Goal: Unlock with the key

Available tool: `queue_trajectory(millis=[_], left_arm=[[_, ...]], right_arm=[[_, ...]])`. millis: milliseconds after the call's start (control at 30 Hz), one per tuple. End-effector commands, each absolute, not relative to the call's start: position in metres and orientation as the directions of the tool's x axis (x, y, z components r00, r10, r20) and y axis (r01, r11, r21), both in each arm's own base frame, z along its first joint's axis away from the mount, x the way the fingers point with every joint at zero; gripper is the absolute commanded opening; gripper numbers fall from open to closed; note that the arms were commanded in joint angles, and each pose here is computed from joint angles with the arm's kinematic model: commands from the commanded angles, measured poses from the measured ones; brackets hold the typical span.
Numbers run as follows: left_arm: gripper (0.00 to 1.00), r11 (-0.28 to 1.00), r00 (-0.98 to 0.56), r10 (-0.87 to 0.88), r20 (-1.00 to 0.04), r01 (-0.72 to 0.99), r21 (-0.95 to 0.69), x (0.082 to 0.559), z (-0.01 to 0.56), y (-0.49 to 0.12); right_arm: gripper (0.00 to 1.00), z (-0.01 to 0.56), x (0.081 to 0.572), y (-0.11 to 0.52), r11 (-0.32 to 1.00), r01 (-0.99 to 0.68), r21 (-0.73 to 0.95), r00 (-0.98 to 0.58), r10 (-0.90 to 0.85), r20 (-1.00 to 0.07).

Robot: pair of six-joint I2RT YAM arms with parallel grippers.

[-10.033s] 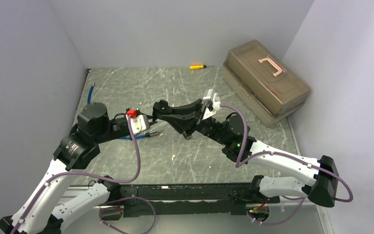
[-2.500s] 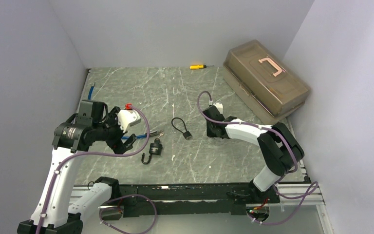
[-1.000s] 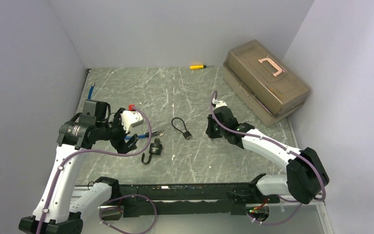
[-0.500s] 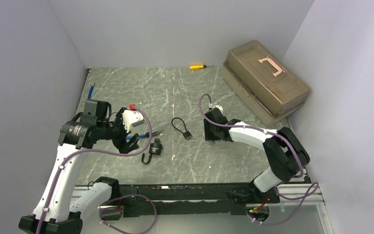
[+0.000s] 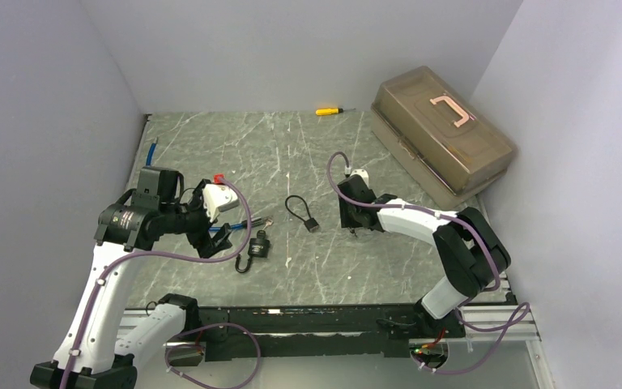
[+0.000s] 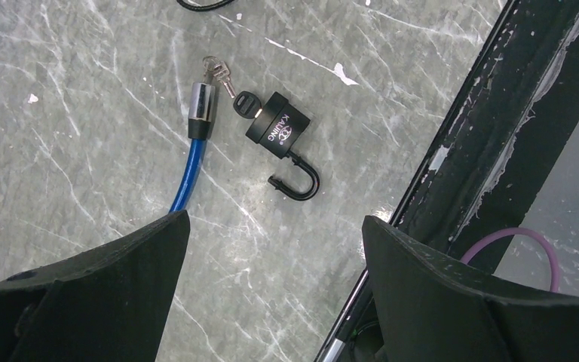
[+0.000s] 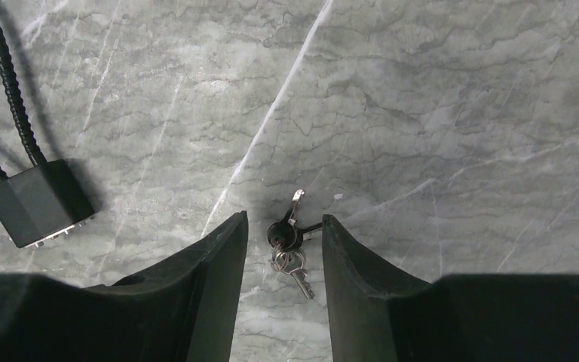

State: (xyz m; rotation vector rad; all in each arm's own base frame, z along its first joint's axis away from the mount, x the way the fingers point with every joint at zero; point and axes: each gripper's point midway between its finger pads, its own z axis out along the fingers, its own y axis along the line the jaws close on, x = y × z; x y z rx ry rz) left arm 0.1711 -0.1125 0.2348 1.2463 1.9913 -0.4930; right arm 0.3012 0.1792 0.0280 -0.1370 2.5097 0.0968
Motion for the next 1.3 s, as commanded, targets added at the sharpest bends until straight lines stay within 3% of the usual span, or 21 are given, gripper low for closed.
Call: queue_trajectory(millis=[0, 300, 400, 500, 700, 933, 1267], left_arm=[[0.91, 0.446, -0.251, 0.584, -0.772, 0.894, 0.047, 0.169, 0.244, -0.119], [0.91, 0.455, -0.246, 0.588, -0.771, 0.888, 0.063, 0.170, 0.247, -0.117], [0.91, 0.455, -0.244, 0.587, -0.772, 0.888, 0.066, 0.170, 0.249, -0.117], [0.91, 0.452, -0.242, 0.585, -0.774, 0.890, 0.064, 0.171, 0.250, -0.118], [0.90, 0.444, -0.244, 0.578, -0.778, 0.895, 0.049, 0.172, 0.250, -0.121], [0.90, 0.400, -0.230, 0.587, -0.776, 0.916, 0.032, 0.170, 0.245, -0.129], [0.91, 0.217, 0.096, 0.655, -0.749, 0.926, 0.308, 0.185, 0.233, -0.154]], right_arm=[[0.43, 0.037, 0.319, 0.187, 0.991, -0.122, 0.045, -0.777, -0.067, -0.626], [0.32, 0.017, 0.313, 0.191, 0.991, -0.113, 0.067, -0.809, -0.053, -0.585], [0.19, 0.012, 0.306, 0.190, 0.991, -0.103, 0.079, -0.819, -0.040, -0.573], [0.00, 0.008, 0.299, 0.189, 0.992, -0.097, 0.081, -0.825, -0.035, -0.564], [0.00, 0.015, 0.294, 0.194, 0.988, -0.120, 0.100, -0.808, -0.039, -0.587], [0.00, 0.060, 0.295, 0.213, 0.960, -0.214, 0.183, -0.741, -0.037, -0.671], [0.00, 0.154, 0.258, 0.265, 0.815, -0.458, 0.356, -0.629, -0.013, -0.777]])
